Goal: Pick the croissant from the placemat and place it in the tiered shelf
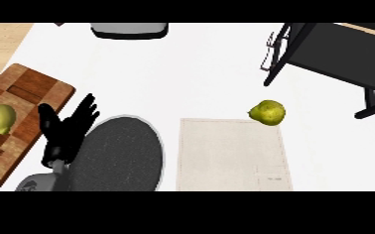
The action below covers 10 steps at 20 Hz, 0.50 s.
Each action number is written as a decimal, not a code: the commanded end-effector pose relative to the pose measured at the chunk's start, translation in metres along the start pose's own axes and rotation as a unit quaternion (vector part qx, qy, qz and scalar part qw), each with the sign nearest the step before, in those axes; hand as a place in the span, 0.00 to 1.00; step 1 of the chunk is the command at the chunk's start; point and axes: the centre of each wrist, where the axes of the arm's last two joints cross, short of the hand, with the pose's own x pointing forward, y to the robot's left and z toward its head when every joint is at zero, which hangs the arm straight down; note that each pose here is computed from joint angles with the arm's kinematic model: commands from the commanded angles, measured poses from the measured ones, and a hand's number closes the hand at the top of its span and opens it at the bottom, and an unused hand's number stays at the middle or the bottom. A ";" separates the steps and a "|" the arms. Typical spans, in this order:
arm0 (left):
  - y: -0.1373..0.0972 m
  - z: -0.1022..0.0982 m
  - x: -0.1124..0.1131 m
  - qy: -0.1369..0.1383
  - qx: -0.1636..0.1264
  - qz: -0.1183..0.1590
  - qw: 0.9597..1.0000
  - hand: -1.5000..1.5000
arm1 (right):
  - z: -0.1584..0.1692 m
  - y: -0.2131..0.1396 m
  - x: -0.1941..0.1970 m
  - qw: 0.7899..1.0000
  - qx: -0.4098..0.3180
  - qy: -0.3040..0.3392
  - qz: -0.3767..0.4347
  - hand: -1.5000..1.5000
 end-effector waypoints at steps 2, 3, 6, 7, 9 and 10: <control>0.012 0.014 -0.022 0.027 0.005 0.004 1.000 0.50 | -0.015 -0.017 -0.013 1.000 -0.015 -0.011 -0.010 1.00; 0.003 0.002 0.007 0.014 -0.003 0.009 1.000 0.50 | -0.014 0.015 -0.010 1.000 -0.008 -0.014 -0.012 1.00; 0.003 -0.004 -0.007 0.017 0.008 0.000 1.000 0.50 | -0.019 0.000 -0.013 0.999 0.003 -0.025 -0.026 1.00; 0.003 0.006 -0.007 0.030 -0.006 0.000 1.000 0.50 | -0.016 0.017 0.002 0.999 -0.003 -0.032 -0.018 1.00; 0.005 0.009 -0.022 0.028 0.003 0.007 1.000 0.50 | -0.015 0.014 -0.004 0.999 0.004 -0.028 -0.027 1.00; 0.010 0.008 -0.013 0.026 0.007 0.000 1.000 0.50 | -0.010 0.020 -0.011 0.999 0.010 -0.025 -0.017 1.00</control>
